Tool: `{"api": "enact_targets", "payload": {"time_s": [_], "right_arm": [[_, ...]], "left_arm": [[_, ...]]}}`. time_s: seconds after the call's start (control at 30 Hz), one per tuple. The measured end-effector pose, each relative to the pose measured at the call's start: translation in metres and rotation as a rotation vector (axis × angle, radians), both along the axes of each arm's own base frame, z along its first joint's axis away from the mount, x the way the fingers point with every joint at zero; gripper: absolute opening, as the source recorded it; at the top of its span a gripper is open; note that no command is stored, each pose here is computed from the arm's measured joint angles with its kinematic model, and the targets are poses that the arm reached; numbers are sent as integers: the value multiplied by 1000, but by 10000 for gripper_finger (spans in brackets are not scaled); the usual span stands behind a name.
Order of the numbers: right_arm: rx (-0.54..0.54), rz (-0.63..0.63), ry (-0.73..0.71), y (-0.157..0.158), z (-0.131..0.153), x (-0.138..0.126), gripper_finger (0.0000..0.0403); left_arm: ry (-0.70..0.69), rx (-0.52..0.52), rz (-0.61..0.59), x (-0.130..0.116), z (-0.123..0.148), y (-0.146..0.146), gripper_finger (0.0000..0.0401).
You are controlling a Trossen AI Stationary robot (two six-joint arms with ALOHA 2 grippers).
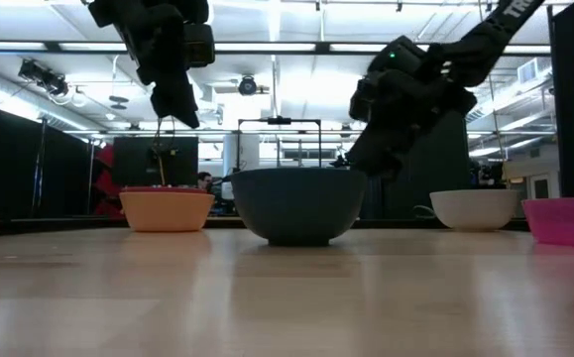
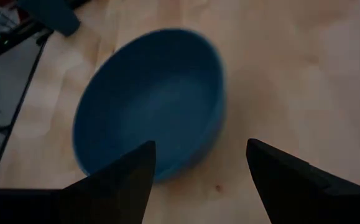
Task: Nest bowls inside each other
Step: Stack the blue bowl on top of the orange bowl
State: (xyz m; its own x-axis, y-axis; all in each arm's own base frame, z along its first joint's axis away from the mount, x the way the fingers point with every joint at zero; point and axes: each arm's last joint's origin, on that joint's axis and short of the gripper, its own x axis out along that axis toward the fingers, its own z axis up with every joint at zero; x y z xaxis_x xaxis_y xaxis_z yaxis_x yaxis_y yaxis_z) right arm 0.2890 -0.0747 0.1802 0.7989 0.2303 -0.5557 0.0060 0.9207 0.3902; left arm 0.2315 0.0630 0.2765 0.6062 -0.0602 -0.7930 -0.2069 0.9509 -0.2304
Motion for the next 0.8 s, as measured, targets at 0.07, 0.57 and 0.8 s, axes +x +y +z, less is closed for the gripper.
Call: {"api": "enact_targets", "payload": {"time_s": [0.07, 0.57, 0.8], "right_arm": [[12, 17, 19, 3, -2, 6, 240], [89, 66, 155, 13, -29, 35, 239], [66, 45, 150, 11, -32, 40, 173]], "left_arm": [[1, 7, -1, 0, 0, 0, 189], [6, 29, -3, 0, 0, 0, 188], [-10, 39, 2, 1, 1, 1, 184]]}}
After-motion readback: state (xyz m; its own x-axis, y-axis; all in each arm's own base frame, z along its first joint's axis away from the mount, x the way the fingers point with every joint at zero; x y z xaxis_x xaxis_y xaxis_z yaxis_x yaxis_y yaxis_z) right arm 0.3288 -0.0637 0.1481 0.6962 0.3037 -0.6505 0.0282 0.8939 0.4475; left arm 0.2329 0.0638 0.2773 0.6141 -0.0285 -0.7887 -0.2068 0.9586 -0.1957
